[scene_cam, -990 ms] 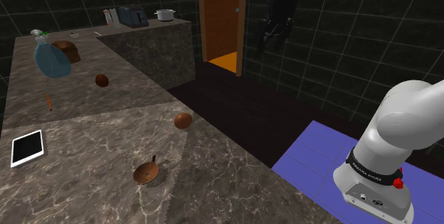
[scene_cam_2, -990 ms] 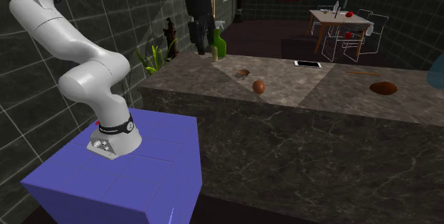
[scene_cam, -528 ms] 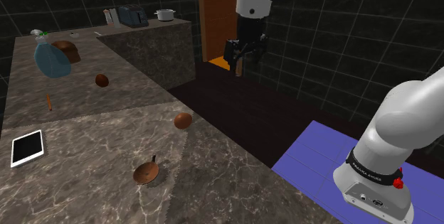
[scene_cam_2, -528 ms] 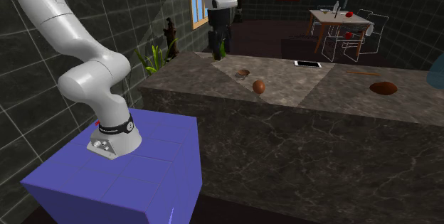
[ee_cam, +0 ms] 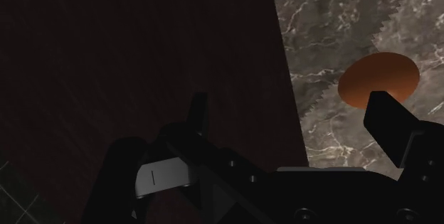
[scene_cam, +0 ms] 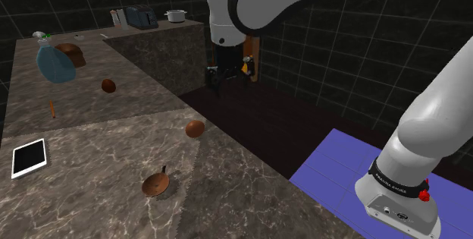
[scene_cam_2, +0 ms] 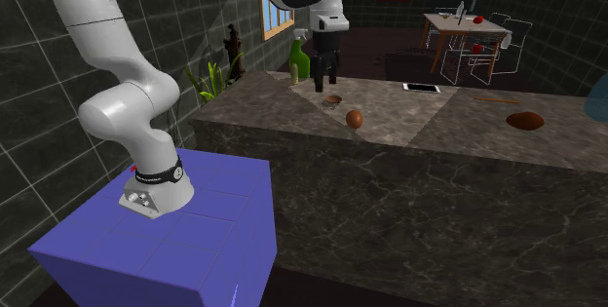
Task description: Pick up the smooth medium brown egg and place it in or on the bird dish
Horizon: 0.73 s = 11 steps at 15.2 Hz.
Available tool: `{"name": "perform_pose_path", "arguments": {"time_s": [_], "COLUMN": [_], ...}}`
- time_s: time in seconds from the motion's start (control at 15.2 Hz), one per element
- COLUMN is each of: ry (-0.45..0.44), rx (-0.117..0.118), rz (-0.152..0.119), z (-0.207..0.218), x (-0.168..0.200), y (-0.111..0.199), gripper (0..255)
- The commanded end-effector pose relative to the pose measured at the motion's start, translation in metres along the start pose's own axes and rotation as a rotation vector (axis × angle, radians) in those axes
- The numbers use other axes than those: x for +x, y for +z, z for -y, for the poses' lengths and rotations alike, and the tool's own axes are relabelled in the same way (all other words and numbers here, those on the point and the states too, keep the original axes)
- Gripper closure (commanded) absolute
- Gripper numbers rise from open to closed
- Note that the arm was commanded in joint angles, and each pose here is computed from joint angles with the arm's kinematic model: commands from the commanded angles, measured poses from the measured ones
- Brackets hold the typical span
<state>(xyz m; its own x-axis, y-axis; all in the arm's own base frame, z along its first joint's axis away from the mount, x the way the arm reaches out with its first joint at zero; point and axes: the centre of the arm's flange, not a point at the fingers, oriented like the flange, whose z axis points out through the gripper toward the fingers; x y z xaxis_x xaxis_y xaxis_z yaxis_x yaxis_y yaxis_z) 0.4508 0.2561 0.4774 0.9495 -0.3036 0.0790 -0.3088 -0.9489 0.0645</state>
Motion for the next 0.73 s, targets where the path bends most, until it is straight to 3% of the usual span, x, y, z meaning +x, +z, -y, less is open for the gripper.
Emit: {"name": "perform_pose_path", "arguments": {"time_s": [0.0,0.66], "ry": [0.035,0.187], "rx": [-0.020,-0.123], "rz": [0.005,0.031], "z": [0.027,0.140], "x": [0.004,0.050], "y": [0.015,0.095], "gripper": [0,0]}}
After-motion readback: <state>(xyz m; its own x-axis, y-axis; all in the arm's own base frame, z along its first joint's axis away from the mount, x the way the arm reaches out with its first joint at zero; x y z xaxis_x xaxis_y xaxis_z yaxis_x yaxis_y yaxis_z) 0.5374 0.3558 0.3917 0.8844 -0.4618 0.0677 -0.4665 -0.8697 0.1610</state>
